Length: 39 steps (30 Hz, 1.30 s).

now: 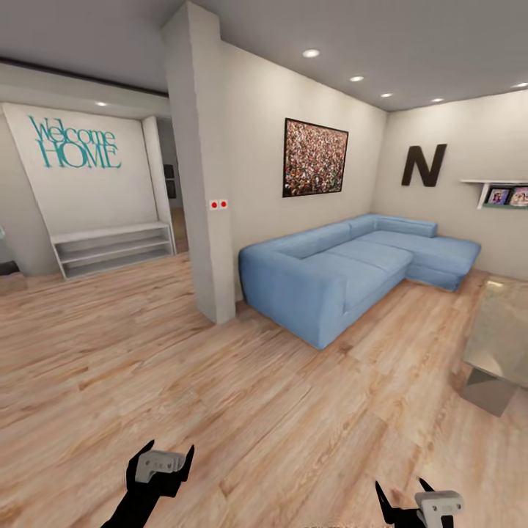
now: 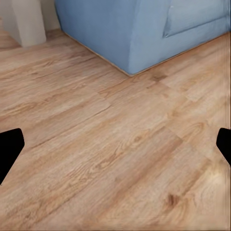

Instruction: Put the three can of soda from the living room inside the tash can in the kitchen.

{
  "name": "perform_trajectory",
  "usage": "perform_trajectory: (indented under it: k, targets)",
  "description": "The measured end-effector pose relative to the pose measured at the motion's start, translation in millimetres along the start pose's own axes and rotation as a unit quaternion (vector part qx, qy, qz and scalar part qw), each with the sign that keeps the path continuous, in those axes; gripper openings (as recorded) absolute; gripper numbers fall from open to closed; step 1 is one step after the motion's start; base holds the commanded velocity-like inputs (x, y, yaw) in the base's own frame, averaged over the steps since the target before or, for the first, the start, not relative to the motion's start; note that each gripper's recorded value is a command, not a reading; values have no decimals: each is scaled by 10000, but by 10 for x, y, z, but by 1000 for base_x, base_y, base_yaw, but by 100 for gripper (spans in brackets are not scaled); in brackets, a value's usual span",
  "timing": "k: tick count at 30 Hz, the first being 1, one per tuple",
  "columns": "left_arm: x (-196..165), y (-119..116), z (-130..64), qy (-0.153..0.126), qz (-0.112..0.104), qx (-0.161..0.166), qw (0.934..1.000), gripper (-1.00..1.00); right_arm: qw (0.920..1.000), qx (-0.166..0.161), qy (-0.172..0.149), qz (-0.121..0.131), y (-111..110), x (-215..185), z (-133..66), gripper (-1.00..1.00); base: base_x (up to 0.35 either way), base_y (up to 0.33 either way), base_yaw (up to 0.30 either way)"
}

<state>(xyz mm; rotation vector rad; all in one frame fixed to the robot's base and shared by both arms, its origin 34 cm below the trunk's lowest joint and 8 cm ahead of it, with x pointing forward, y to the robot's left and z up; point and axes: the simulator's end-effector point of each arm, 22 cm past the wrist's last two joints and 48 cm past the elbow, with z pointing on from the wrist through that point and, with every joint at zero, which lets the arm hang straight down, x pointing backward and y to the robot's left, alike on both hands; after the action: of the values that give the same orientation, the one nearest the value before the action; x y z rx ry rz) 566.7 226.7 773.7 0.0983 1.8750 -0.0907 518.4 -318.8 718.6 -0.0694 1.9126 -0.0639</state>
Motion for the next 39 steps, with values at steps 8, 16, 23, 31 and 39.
perform_trajectory:
  k: [8,16,23,31,39]
  targets:
    - [28,-4,0,29,-8,6,10000,100,10000,0,1,-1,1,1,-1,100,0,48,-252]
    - [32,-11,0,34,-2,19,10000,100,10000,2,1,-5,-4,1,0,100,0,260,-252]
    - [31,-14,0,32,-1,23,10000,100,10000,3,-2,3,-2,-2,0,100,0,307,-252]
    - [25,-13,-2,25,2,19,10000,100,10000,5,-13,3,-4,-10,-1,100,67,295,-252]
    - [87,-20,-5,89,10,24,10000,100,10000,7,-29,6,-4,-22,-2,100,159,173,-252]
